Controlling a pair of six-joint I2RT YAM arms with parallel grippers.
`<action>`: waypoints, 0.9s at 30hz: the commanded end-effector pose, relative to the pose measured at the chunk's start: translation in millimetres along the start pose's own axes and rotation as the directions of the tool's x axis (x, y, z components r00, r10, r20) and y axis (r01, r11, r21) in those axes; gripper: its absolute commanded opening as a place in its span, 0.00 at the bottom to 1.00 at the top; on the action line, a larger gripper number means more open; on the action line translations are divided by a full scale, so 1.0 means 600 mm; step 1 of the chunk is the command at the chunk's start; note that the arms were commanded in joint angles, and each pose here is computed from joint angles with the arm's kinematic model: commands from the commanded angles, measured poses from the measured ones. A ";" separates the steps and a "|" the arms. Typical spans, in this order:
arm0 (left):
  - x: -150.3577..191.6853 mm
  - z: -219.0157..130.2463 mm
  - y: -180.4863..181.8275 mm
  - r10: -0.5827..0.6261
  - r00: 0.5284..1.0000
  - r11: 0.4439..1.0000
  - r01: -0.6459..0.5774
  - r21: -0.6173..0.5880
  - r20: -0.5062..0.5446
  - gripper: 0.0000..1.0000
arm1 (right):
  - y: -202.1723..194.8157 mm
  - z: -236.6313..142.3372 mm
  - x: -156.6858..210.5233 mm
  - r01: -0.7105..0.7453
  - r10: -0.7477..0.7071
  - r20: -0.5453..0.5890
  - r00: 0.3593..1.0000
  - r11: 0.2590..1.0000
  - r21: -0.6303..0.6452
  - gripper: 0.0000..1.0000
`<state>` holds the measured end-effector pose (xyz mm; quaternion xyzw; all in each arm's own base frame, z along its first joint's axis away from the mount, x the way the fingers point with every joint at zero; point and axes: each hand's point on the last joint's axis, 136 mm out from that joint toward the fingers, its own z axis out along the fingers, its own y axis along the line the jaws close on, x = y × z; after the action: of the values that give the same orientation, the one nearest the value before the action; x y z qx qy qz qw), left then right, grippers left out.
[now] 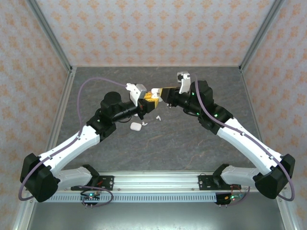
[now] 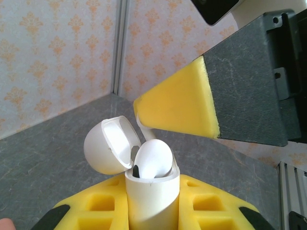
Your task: Insert the wireless bluetooth earbuds into the charging case
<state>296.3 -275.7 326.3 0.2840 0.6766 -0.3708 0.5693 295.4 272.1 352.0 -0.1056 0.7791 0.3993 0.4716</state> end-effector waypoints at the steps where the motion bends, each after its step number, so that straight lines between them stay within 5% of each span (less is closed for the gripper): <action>1: -0.038 -0.011 -0.006 0.028 0.996 1.000 -0.027 -0.013 0.085 0.00 | 0.008 0.004 0.017 0.019 -0.020 -0.040 0.999 0.999 -0.032 0.26; 8: -0.039 -0.013 -0.005 0.027 0.996 1.000 -0.025 -0.017 0.089 0.00 | 0.019 0.004 0.033 -0.003 -0.003 -0.083 0.997 0.997 -0.076 0.26; 27: -0.033 -0.007 -0.009 0.030 0.997 1.000 -0.030 0.003 0.066 0.00 | -0.022 -0.003 0.036 0.086 -0.080 -0.090 0.993 0.995 0.059 0.27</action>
<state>297.4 -274.2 319.8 0.2798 0.6833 -0.3669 0.5660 292.0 271.3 338.2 -0.1322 0.7920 0.3766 0.4621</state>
